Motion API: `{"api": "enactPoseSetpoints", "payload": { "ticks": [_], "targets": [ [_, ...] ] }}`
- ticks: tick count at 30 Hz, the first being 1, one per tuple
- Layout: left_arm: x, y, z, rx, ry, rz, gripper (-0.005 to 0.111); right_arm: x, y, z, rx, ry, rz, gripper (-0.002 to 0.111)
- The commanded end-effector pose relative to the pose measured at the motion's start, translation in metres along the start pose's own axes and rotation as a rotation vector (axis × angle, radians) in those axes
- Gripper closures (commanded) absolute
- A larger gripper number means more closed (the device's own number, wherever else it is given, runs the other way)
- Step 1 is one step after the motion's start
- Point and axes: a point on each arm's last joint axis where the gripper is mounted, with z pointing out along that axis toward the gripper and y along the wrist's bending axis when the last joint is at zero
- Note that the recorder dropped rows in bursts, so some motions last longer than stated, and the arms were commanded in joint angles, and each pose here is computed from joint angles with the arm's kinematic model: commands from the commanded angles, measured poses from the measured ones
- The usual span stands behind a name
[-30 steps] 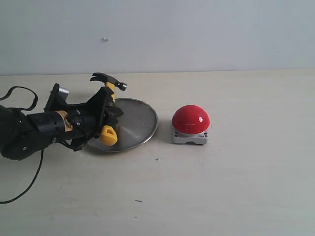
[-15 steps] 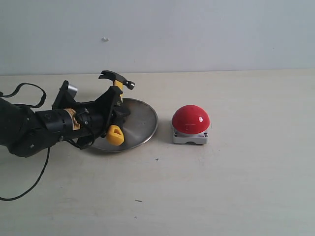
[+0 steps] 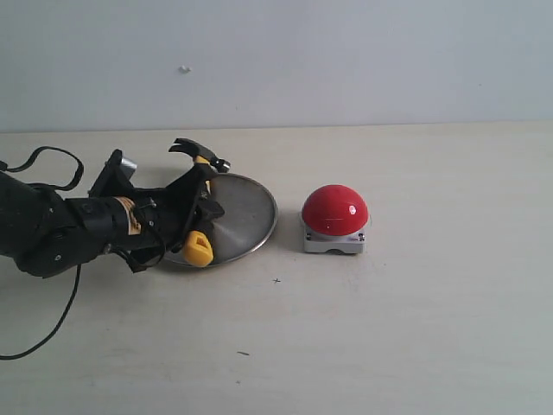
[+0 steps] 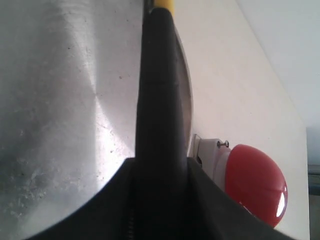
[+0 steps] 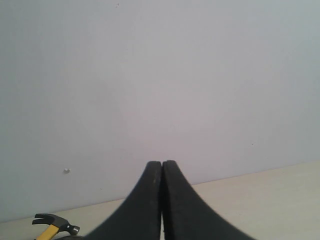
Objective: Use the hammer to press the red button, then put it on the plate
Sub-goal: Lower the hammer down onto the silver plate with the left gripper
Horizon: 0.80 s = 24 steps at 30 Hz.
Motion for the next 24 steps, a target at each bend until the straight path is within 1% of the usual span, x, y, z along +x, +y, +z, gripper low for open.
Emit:
{"api": "enactPoseSetpoints", "payload": {
  "ticks": [1, 8, 12, 15, 16, 20, 24],
  "targets": [
    [-0.0012, -0.0116, -0.0003, 0.077, 0.0, 0.053, 0.107, 0.0008, -0.0006, -0.0004, 0.004, -0.007, -0.011, 0.108],
    [0.0001, -0.0101, -0.0002, 0.06, 0.014, 0.07, 0.107, 0.0008, -0.0006, -0.0004, 0.004, -0.007, -0.011, 0.108],
    [0.0003, -0.0101, -0.0002, 0.06, 0.017, 0.052, 0.106, 0.0008, -0.0006, -0.0004, 0.004, -0.007, -0.011, 0.108],
    [0.0003, -0.0101, -0.0002, 0.06, 0.017, 0.052, 0.097, 0.0008, -0.0006, -0.0004, 0.004, -0.007, -0.011, 0.108],
    [0.0004, -0.0101, -0.0002, 0.06, 0.018, 0.054, 0.091, 0.0008, -0.0006, -0.0004, 0.004, -0.007, -0.011, 0.108],
    [0.0015, -0.01, -0.0002, 0.06, 0.03, 0.074, 0.073, 0.0008, -0.0006, -0.0004, 0.004, -0.007, -0.011, 0.108],
    [0.0019, -0.0095, -0.0004, 0.058, 0.031, 0.071, 0.072, 0.0008, -0.0006, -0.0004, 0.004, -0.007, -0.011, 0.108]
  ]
}}
